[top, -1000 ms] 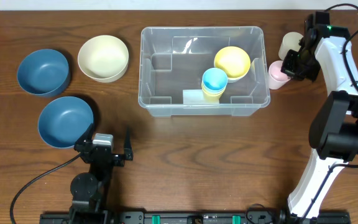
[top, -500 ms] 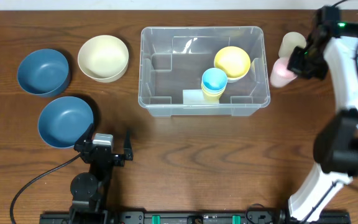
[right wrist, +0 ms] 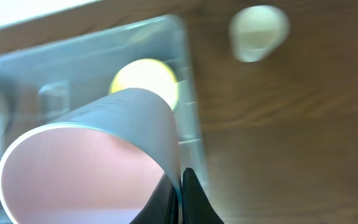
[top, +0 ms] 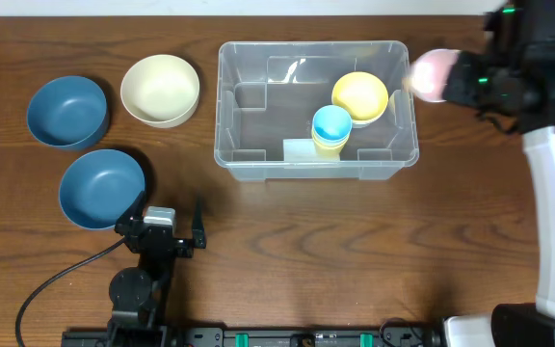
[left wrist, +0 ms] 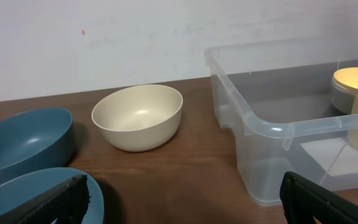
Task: Pack container
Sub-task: 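Carry the pink cup and stack it into the light-blue cup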
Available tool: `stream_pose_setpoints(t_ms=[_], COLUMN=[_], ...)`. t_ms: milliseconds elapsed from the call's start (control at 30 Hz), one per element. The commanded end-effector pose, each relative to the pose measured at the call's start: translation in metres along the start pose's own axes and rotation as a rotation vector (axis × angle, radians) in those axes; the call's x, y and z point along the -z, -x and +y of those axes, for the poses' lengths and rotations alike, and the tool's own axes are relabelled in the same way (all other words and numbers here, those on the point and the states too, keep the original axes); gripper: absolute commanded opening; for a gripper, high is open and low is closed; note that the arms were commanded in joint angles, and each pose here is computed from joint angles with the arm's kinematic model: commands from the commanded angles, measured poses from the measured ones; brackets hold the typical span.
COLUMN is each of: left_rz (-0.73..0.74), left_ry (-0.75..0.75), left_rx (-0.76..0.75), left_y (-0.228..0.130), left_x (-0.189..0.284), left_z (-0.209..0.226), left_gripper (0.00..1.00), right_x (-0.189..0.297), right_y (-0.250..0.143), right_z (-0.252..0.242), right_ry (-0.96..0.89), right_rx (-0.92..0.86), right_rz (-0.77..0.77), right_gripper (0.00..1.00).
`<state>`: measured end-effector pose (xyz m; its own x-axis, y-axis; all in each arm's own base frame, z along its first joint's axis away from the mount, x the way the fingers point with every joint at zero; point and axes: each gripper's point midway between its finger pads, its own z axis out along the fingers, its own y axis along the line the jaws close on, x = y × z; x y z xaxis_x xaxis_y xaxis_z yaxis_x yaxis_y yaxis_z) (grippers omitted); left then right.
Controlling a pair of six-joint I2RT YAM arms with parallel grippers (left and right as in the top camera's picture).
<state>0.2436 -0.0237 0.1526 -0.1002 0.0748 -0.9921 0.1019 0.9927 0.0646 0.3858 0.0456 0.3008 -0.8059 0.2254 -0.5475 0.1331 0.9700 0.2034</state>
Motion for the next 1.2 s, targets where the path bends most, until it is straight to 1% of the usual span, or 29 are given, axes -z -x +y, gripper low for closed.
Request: stream_pose_setpoints(t_ms=[0, 100, 233, 500, 767, 800, 833, 867, 900, 933, 1000, 1100, 1167], left_rz=[0.049, 0.049, 0.049, 0.049, 0.049, 0.049, 0.049, 0.049, 0.049, 0.049, 0.049, 0.049, 0.049], left_ry=[0.013, 0.013, 0.013, 0.013, 0.013, 0.013, 0.013, 0.013, 0.013, 0.013, 0.013, 0.013, 0.013], left_rx=[-0.009, -0.010, -0.010, -0.010, -0.010, -0.010, -0.010, -0.010, -0.010, -0.010, -0.010, -0.010, -0.010], left_y=[-0.016, -0.016, -0.016, -0.016, -0.016, -0.016, -0.016, -0.016, -0.016, -0.016, -0.016, -0.016, -0.016], left_x=[-0.001, -0.001, -0.001, -0.001, -0.001, -0.001, -0.001, -0.001, -0.001, -0.001, -0.001, -0.001, -0.001], left_z=[0.002, 0.002, 0.002, 0.002, 0.002, 0.002, 0.002, 0.002, 0.002, 0.002, 0.002, 0.002, 0.002], left_gripper=[0.98, 0.98, 0.98, 0.98, 0.98, 0.98, 0.98, 0.98, 0.98, 0.98, 0.98, 0.98, 0.98], right_x=[-0.010, -0.025, -0.051, -0.108, -0.116, -0.116, -0.115, -0.115, -0.115, -0.114, -0.113, -0.107, -0.101], right_y=[-0.010, -0.018, -0.032, -0.064, -0.077, -0.078, -0.080, -0.081, -0.082, -0.082, -0.081, -0.072, -0.059], right_z=[0.034, 0.058, 0.078, 0.095, 0.092, 0.092, 0.091, 0.090, 0.089, 0.089, 0.090, 0.091, 0.089], right_ry=[0.047, 0.063, 0.063, 0.029, 0.005, 0.002, -0.001, -0.003, -0.003, -0.002, 0.004, 0.013, 0.019], right_rx=[0.089, 0.134, 0.166, 0.202, 0.194, 0.194, 0.195, 0.201, 0.208, 0.214, 0.214, 0.207, 0.190], right_rz=[0.027, 0.051, 0.105, 0.247, 0.300, 0.306, 0.313, 0.318, 0.320, 0.322, 0.317, 0.287, 0.249], right_gripper=[0.01, 0.01, 0.01, 0.01, 0.01, 0.08, 0.25, 0.40, 0.49, 0.56, 0.59, 0.59, 0.59])
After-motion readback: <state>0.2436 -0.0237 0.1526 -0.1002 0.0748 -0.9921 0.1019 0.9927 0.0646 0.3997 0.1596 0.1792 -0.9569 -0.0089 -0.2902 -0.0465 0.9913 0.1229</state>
